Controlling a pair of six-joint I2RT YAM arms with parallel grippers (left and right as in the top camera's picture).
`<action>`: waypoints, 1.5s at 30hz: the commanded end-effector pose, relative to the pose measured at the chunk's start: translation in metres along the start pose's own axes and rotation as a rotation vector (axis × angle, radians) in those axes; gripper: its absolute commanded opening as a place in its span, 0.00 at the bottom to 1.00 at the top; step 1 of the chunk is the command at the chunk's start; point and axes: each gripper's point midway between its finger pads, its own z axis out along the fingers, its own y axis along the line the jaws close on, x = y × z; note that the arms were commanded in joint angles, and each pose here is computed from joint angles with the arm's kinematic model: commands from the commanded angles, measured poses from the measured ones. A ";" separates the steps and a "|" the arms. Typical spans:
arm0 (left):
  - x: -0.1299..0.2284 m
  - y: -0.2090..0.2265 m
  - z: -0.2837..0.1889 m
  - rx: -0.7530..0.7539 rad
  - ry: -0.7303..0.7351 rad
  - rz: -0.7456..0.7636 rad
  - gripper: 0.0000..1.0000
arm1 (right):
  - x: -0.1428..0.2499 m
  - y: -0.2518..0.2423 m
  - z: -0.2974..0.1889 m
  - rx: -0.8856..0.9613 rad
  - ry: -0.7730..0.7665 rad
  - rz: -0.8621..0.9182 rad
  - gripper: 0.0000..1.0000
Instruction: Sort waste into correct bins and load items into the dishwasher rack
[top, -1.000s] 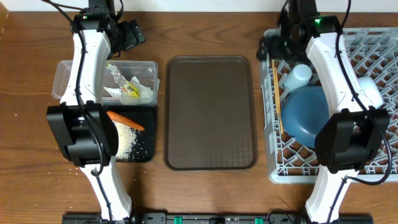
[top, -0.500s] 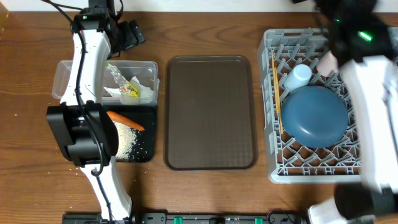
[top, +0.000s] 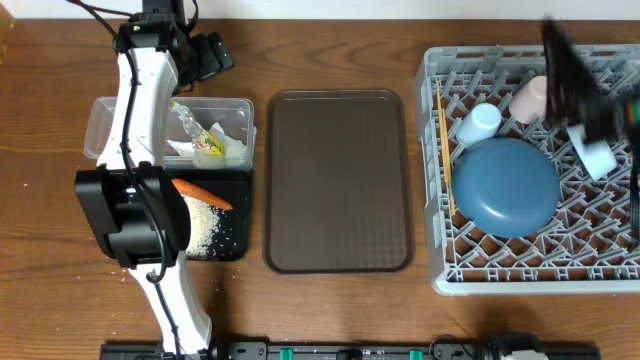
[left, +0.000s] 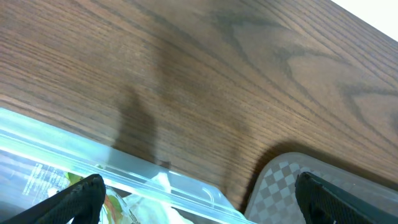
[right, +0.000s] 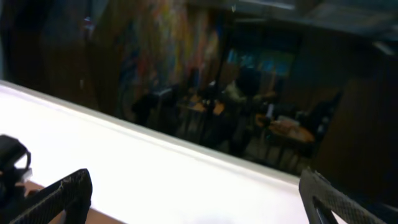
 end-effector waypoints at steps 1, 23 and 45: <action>-0.003 0.000 -0.002 -0.003 -0.008 0.009 0.98 | 0.033 -0.006 -0.028 0.082 0.041 -0.014 0.99; -0.003 0.000 -0.002 -0.003 -0.008 0.009 0.98 | 0.284 0.037 -0.090 0.139 -0.015 0.073 0.99; -0.003 0.000 -0.002 -0.003 -0.008 0.009 0.98 | 0.409 0.045 -0.111 0.221 0.301 0.118 0.99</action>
